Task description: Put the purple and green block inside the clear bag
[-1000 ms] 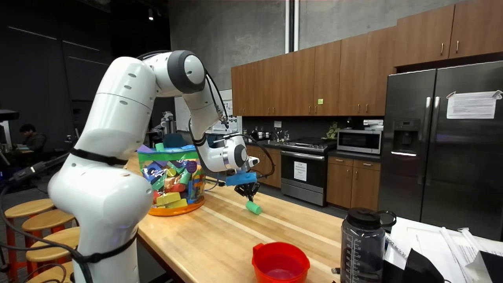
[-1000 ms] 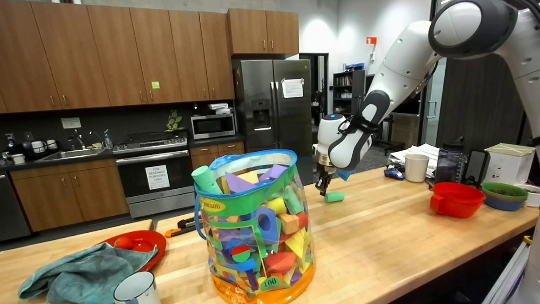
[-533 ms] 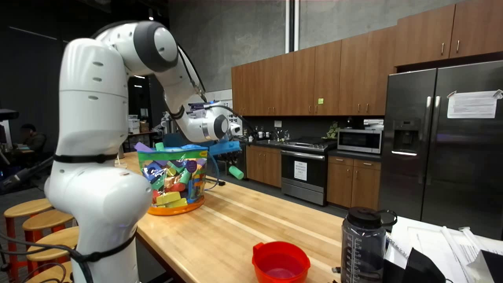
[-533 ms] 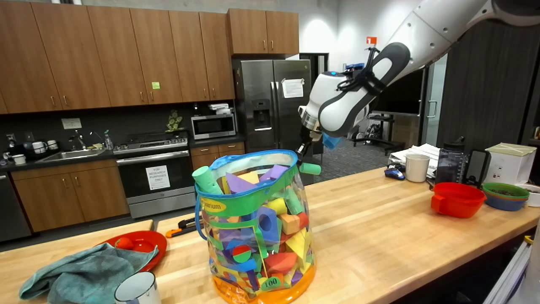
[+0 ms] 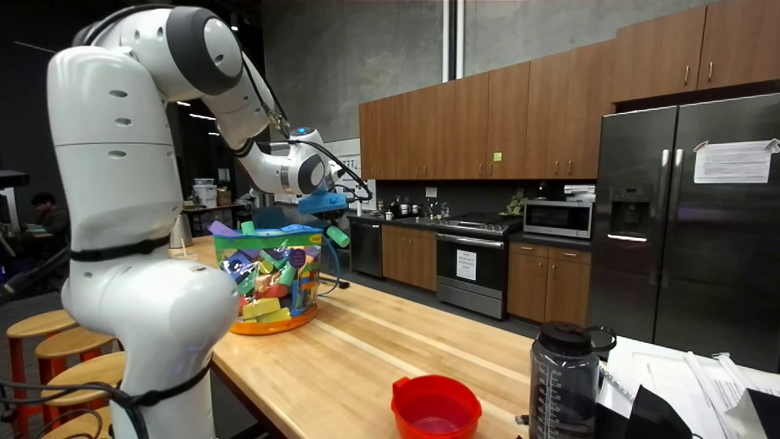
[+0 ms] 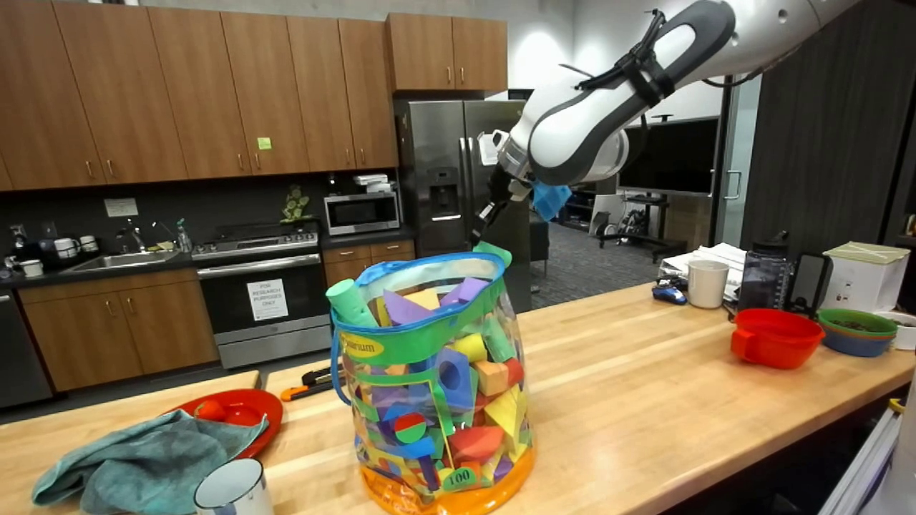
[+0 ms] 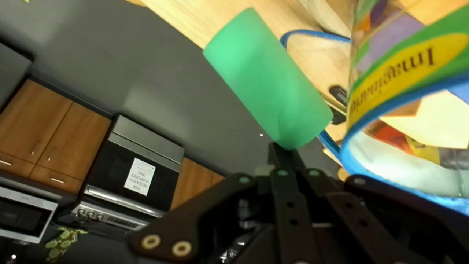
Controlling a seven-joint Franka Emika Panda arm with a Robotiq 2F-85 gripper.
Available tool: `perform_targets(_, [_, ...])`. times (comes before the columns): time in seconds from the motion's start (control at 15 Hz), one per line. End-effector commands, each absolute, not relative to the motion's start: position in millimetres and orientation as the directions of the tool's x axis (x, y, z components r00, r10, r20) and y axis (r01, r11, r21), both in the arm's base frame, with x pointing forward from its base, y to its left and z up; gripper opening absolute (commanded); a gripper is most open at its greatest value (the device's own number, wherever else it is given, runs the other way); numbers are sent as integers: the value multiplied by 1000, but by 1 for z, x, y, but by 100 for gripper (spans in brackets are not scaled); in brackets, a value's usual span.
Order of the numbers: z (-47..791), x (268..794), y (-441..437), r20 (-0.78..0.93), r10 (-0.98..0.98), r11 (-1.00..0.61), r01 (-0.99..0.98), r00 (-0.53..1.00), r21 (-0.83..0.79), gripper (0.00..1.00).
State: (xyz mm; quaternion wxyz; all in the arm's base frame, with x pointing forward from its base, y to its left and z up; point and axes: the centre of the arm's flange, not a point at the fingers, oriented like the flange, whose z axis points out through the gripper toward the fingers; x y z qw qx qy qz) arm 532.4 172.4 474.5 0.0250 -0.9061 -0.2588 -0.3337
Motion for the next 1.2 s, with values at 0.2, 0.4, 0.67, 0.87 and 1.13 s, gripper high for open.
perform_targets(0.2, [512, 505, 193, 771, 426, -820, 562, 473, 108, 0])
perform_targets(0.4, [522, 496, 205, 818, 403, -798, 596, 412, 93, 0])
perform_targets(0.67, [532, 483, 218, 859, 376, -762, 643, 346, 75, 0])
perform_targets(0.87, [532, 475, 218, 853, 390, -747, 660, 347, 73, 0])
perform_targets(1.13, [513, 474, 210, 813, 416, -731, 682, 408, 32, 31])
